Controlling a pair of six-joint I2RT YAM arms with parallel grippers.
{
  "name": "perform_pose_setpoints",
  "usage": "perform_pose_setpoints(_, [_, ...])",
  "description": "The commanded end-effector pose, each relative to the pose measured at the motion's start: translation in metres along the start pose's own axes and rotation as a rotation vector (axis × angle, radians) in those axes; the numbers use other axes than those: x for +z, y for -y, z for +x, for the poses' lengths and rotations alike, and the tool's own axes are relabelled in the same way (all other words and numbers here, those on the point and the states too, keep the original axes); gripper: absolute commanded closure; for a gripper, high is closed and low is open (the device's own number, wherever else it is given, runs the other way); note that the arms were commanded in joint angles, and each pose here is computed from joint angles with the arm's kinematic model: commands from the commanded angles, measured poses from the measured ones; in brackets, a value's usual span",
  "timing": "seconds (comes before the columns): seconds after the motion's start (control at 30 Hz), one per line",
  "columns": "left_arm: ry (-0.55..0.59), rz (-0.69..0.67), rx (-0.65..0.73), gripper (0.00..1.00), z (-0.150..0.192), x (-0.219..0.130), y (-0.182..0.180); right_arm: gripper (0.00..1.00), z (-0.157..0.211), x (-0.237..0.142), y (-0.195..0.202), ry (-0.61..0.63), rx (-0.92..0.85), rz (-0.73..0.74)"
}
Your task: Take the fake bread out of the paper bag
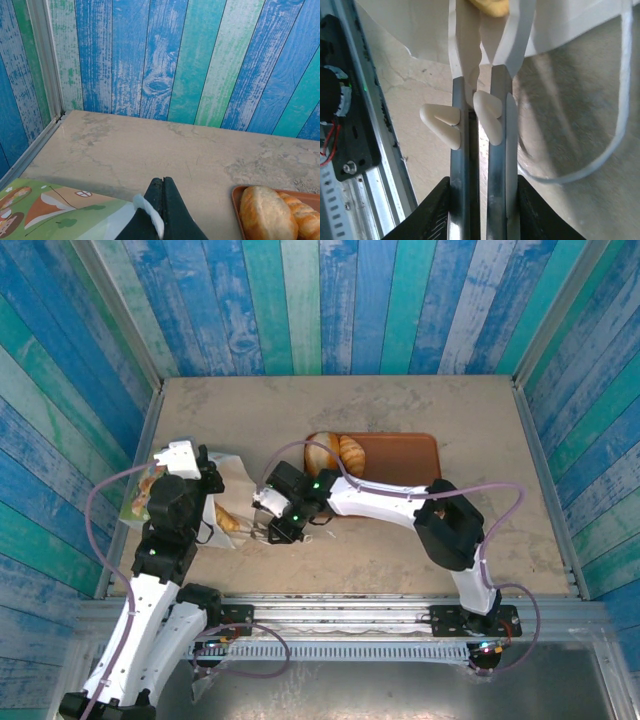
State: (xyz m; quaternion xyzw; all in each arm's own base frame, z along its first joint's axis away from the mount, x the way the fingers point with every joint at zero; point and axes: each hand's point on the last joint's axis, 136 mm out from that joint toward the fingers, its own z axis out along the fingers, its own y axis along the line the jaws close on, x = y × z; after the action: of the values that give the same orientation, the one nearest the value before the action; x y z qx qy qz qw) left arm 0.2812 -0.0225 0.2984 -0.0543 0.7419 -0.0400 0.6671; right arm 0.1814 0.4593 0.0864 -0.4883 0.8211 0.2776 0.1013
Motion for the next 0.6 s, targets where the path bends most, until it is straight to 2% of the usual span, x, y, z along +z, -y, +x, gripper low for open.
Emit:
perform_pose_setpoints(0.0, [0.022,-0.009,-0.017,1.0,-0.005,-0.001,-0.003,0.7,-0.012,-0.031,-0.003,0.08,-0.03,0.083])
perform_pose_setpoints(0.33, [0.024,-0.015,-0.019,1.0,-0.005,-0.001,-0.004,0.67,-0.009,-0.054,0.004,0.153,-0.057,0.184])
perform_pose_setpoints(0.57, [0.028,-0.016,-0.021,1.0,-0.007,-0.002,-0.004,0.68,-0.014,-0.066,-0.001,0.209,-0.067,0.182])
